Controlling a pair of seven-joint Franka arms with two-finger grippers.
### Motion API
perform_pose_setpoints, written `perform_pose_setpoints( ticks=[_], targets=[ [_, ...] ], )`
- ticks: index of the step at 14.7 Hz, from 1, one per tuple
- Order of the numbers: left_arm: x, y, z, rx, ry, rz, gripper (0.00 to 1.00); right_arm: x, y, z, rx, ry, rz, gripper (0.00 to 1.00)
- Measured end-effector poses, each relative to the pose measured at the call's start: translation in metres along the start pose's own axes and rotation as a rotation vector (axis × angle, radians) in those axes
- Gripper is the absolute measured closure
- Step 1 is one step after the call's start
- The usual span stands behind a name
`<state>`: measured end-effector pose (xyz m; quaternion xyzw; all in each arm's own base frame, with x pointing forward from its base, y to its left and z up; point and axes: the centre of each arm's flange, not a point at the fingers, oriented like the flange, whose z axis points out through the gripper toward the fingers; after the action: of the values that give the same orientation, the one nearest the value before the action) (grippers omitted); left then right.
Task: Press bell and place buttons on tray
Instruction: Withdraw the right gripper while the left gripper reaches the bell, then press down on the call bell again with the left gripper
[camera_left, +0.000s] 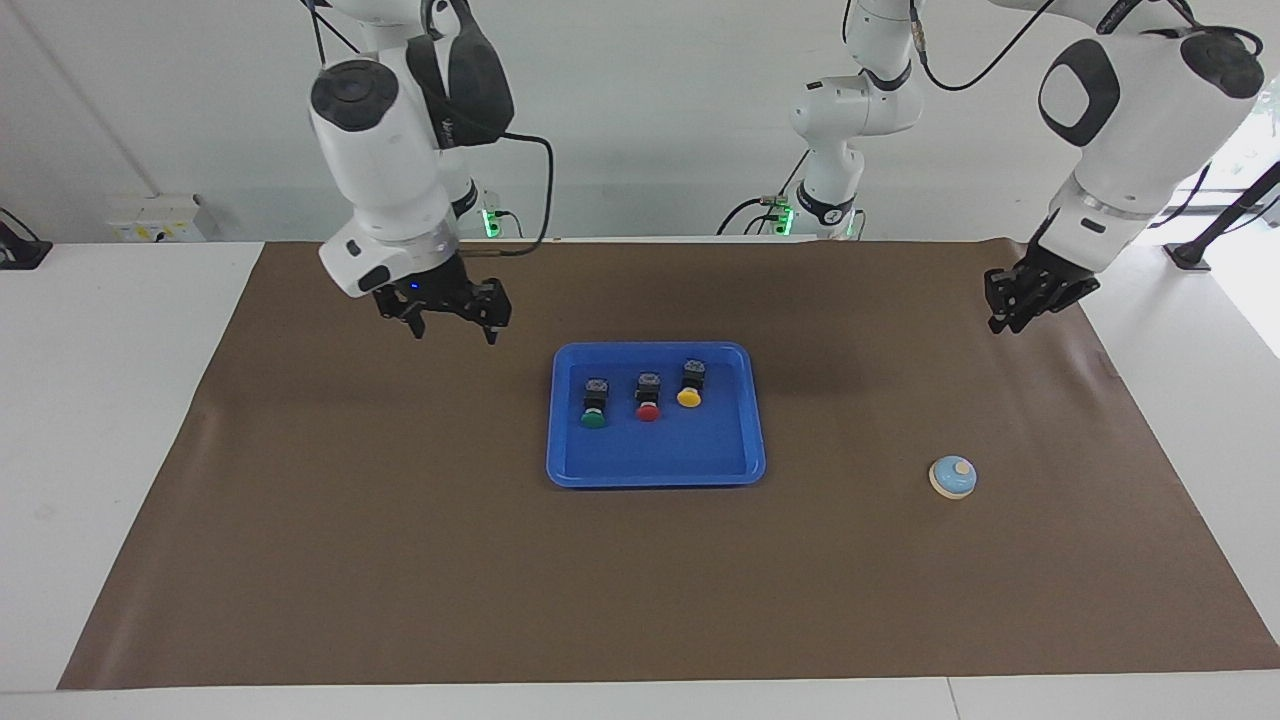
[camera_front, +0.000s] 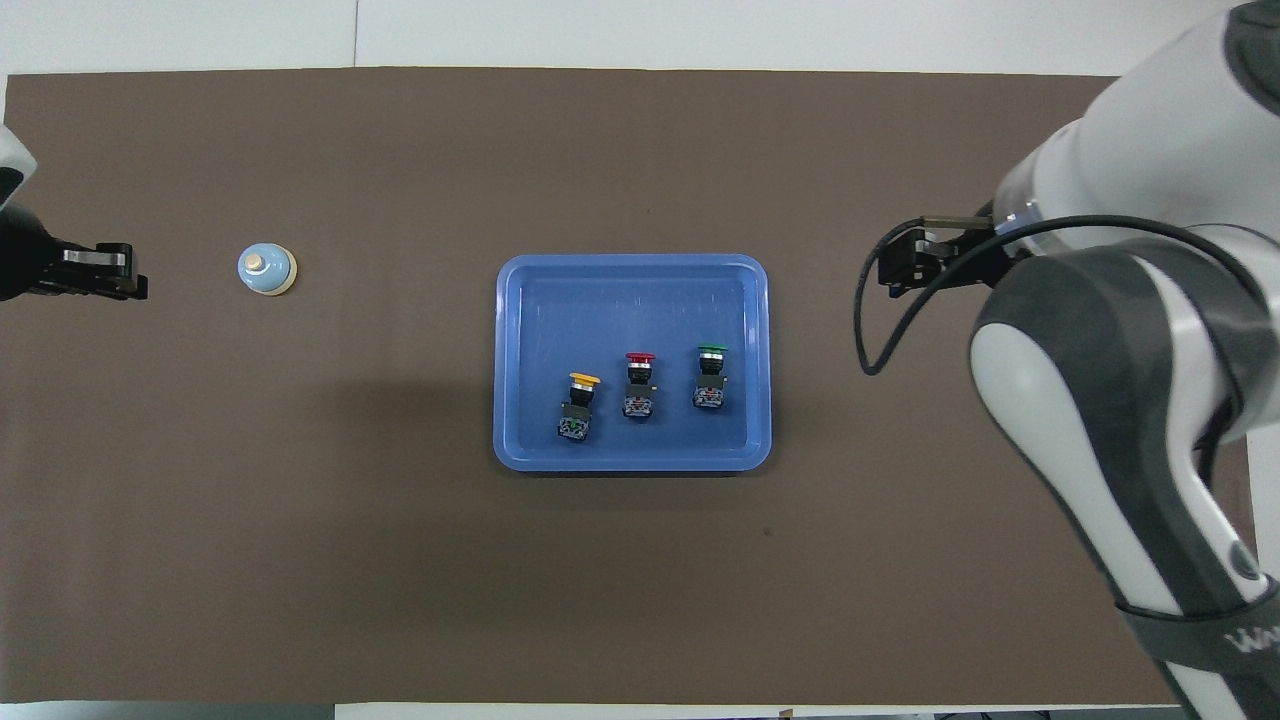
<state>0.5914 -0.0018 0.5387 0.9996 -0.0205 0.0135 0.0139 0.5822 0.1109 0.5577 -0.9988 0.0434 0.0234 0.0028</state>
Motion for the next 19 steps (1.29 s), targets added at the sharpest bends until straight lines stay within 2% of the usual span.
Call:
perform_pose_setpoints(
  ticks=[1,2,5,9,19],
  targets=[
    [0.011,-0.002,0.02,0.005,-0.002,0.0,0.97,-0.002,0.021,-0.008,-0.001,-0.007,-0.023,0.0],
    [0.022,-0.004,0.041,0.01,0.0,0.0,0.99,-0.006,0.042,-0.017,-0.001,-0.016,-0.039,0.0],
    [0.049,-0.009,0.096,0.014,0.021,-0.003,0.99,-0.022,0.08,-0.039,-0.002,-0.038,-0.061,0.0],
    [0.065,-0.011,0.15,0.012,0.013,-0.017,0.99,-0.038,0.098,-0.055,-0.003,-0.056,-0.065,0.0],
    [0.068,-0.013,0.175,0.013,0.021,-0.025,0.99,-0.035,0.105,-0.057,0.0,-0.024,-0.052,0.0]
  ],
)
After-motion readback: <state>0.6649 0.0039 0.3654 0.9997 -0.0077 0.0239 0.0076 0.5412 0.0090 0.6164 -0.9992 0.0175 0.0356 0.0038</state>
